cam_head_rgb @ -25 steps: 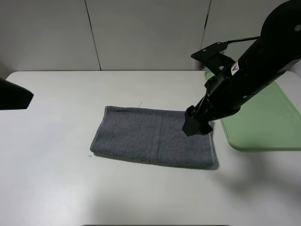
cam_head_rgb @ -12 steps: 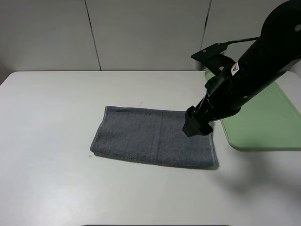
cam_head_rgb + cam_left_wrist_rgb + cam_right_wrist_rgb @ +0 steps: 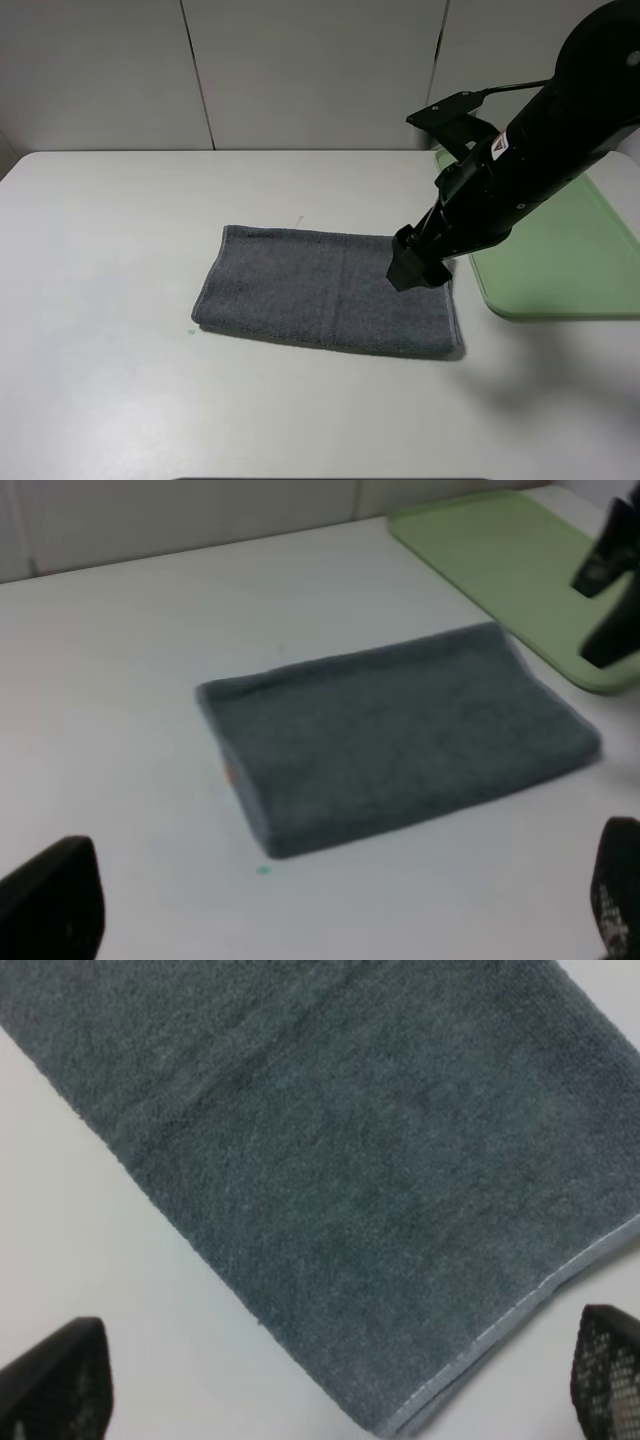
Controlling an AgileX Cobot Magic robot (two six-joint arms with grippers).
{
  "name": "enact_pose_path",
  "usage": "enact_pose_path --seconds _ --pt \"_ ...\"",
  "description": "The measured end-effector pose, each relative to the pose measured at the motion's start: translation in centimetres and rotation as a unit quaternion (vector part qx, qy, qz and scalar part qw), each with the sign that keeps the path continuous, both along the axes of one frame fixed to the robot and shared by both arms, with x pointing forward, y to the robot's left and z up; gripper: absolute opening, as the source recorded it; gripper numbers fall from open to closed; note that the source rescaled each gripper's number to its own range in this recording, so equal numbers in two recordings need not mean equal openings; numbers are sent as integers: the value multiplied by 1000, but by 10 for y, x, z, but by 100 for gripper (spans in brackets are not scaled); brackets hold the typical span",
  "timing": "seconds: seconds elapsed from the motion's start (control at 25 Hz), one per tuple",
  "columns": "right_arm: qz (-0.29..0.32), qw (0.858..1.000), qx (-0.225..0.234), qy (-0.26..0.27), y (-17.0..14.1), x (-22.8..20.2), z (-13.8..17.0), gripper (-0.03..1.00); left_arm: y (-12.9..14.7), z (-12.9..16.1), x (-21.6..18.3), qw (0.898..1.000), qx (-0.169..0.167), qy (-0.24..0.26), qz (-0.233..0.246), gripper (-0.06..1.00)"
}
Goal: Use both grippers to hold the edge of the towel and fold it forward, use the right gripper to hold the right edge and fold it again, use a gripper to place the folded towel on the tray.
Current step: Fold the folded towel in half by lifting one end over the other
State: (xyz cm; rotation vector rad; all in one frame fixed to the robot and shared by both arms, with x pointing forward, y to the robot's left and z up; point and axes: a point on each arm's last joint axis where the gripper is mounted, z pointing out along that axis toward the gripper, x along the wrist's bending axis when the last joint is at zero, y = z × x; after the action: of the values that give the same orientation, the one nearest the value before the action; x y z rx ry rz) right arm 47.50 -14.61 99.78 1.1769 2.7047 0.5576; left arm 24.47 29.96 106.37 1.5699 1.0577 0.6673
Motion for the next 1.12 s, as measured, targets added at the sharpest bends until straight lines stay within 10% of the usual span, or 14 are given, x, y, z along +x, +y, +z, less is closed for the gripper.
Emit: enact_pose_path --seconds 1.12 --pt "-15 1000 22 13 3 -1 1 100 11 -14 -6 994 60 83 36 98"
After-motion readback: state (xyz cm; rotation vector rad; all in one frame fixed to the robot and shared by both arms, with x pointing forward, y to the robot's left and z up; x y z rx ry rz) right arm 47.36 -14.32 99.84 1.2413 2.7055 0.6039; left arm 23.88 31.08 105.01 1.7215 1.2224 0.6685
